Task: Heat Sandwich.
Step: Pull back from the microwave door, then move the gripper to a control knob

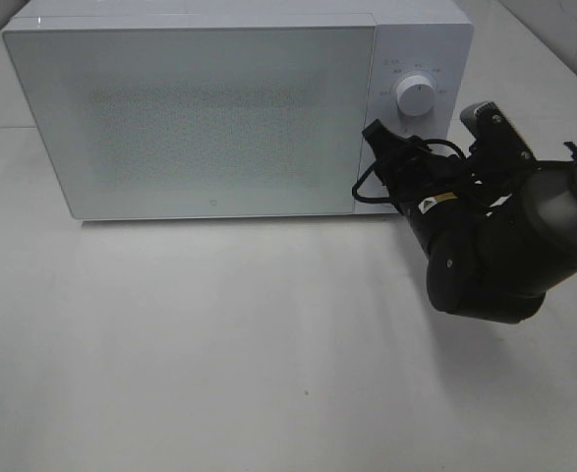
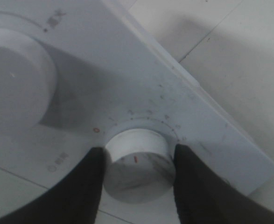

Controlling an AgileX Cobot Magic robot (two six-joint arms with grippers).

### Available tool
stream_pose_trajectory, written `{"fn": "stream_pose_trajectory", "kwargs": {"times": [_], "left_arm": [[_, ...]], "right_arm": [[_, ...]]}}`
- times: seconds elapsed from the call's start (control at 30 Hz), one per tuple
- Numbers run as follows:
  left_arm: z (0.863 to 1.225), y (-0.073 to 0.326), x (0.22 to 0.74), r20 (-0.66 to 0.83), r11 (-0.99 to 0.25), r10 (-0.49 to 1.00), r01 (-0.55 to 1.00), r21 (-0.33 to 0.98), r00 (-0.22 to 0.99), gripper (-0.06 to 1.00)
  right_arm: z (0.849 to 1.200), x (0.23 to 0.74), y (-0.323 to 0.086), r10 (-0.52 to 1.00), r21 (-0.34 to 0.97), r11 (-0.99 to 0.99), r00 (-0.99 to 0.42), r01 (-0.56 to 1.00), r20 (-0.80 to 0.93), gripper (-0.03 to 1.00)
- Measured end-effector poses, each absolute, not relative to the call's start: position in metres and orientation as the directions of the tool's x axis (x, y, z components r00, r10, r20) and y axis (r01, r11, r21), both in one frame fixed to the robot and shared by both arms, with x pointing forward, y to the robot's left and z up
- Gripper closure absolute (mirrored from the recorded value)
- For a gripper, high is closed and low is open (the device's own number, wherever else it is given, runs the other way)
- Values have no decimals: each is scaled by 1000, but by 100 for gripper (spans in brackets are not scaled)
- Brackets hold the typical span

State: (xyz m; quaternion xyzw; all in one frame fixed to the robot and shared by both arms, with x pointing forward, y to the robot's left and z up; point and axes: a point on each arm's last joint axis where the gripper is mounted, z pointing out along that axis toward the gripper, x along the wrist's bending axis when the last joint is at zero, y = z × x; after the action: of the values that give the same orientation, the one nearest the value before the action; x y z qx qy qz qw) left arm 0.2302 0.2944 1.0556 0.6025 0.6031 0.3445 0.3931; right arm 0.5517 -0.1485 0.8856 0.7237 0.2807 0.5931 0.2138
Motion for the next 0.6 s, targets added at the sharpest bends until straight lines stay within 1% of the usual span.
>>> {"fn": "stream_pose_trajectory", "kwargs": {"times": [0.03,0.1,0.13,0.17,0.23,0.27,0.3,0.33,0.4,0.43,0.47,0.5,0.57,0.6], "left_arm": [[1056,294,230,-59,37,998,456,889,35,-3],[1056,294,230,-59,37,998,456,889,35,-3],[1056,294,230,-59,37,998,456,889,35,-3],[1056,294,230,-59,37,998,456,889,35,-3],[1056,294,230,-59,37,998,456,889,35,-3],[1056,294,230,-59,37,998,456,889,35,-3],[1056,294,230,-59,37,998,456,889,35,-3],[1056,294,230,-59,37,998,456,889,35,-3],[1056,294,230,-59,37,998,456,889,35,-3],[1056,294,230,-59,37,998,456,889,35,-3],[1056,294,230,-59,37,998,456,889,35,-3],[1056,294,230,-59,37,998,456,889,35,-3],[1056,294,230,-59,37,998,456,889,35,-3],[1056,294,230,-59,37,998,456,889,35,-3]], "right_arm": [[886,552,-149,660,642,-751,139,153,738,53],[886,552,-149,582,566,-813,153,138,799,53],[886,552,-149,506,491,-862,165,124,846,53],[886,552,-149,506,491,-862,165,124,846,53],[886,552,-149,429,416,-903,175,107,886,53],[886,552,-149,386,374,-922,181,98,905,53],[886,552,-149,304,294,-952,189,81,934,53],[886,552,-149,304,294,-952,189,81,934,53],[886,552,-149,227,219,-974,197,61,954,53],[885,552,-149,145,139,-989,202,43,969,53],[885,552,-149,101,96,-995,204,33,974,53],[885,552,-149,101,96,-995,204,33,974,53],[885,552,-150,-5,-6,-1000,207,7,978,53],[885,552,-150,-34,-35,-999,208,0,978,53]]}}
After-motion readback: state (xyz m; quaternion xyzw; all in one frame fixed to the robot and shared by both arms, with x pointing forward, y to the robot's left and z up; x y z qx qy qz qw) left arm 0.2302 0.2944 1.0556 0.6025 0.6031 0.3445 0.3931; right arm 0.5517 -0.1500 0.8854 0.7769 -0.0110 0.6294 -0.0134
